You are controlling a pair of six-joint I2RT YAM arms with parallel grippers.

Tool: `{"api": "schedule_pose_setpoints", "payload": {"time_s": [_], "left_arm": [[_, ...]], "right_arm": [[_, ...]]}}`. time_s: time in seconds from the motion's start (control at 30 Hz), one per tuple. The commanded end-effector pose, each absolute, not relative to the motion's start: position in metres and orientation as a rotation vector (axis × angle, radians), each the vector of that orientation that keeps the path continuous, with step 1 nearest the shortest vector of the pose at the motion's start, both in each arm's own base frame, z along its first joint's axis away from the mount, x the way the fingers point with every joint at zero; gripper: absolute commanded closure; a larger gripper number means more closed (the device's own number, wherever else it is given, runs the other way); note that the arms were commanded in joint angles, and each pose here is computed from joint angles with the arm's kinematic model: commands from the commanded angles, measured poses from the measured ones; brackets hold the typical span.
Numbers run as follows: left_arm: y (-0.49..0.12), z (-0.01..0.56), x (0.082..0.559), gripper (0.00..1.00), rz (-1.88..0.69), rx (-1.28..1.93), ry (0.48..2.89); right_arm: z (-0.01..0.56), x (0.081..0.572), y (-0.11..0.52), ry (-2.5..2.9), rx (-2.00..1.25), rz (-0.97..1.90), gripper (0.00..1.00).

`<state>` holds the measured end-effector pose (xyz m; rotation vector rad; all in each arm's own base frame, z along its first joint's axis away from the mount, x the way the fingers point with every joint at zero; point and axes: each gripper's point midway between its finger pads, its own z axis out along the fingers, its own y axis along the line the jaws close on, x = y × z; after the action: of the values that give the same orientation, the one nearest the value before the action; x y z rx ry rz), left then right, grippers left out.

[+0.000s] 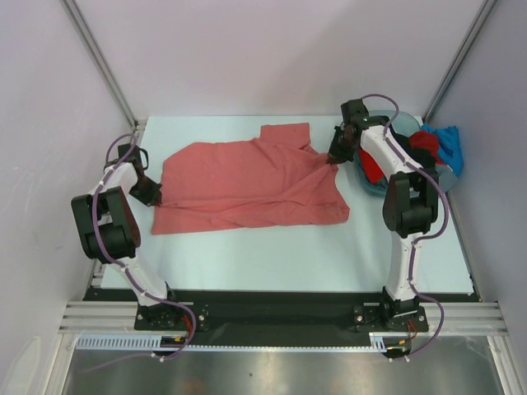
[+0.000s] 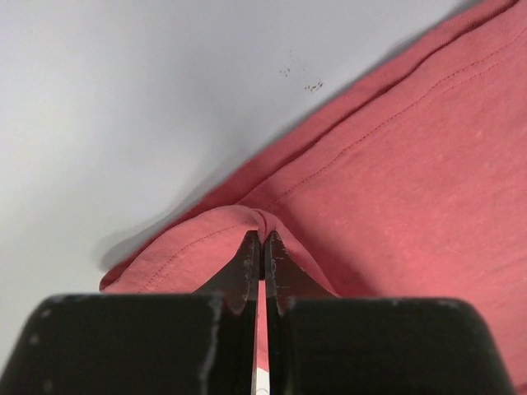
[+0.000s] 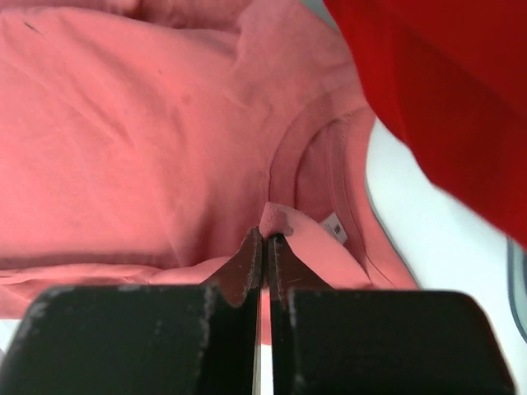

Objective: Fold and stack the t-shirts
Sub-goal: Fold the tshirt

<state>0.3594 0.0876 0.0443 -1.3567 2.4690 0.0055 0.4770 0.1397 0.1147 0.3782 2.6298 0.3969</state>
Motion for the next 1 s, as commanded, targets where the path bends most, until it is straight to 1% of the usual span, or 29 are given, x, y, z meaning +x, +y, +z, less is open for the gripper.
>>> {"api": "schedule_pose_setpoints", "payload": {"time_s": [0.0, 0.27, 0.7, 0.87, 0.97], "left_arm": [[0.096, 0.057, 0.374, 1.0, 0.013, -1.342, 2.428], [0.103, 0.058, 0.377, 1.0, 0.012, -1.377, 2.403], [0.101, 0.055, 0.368, 1.0, -0.01, -1.398, 2.418], [0.1, 0.066, 0.365, 1.0, -0.015, -1.371, 2.403], [0.099, 0.068, 0.361, 0.99, -0.018, -1.359, 2.405]], "right_arm": [[0.124, 0.492, 0.146, 2.595, 0.325, 0.406, 1.0], [0.111, 0.505, 0.142, 2.609, 0.332, 0.348, 1.0], [0.132, 0.518, 0.155, 2.548, 0.29, 0.379, 1.0], [0.148, 0.509, 0.16, 2.543, 0.272, 0.422, 1.0], [0.154, 0.483, 0.172, 2.588, 0.261, 0.476, 1.0]]}}
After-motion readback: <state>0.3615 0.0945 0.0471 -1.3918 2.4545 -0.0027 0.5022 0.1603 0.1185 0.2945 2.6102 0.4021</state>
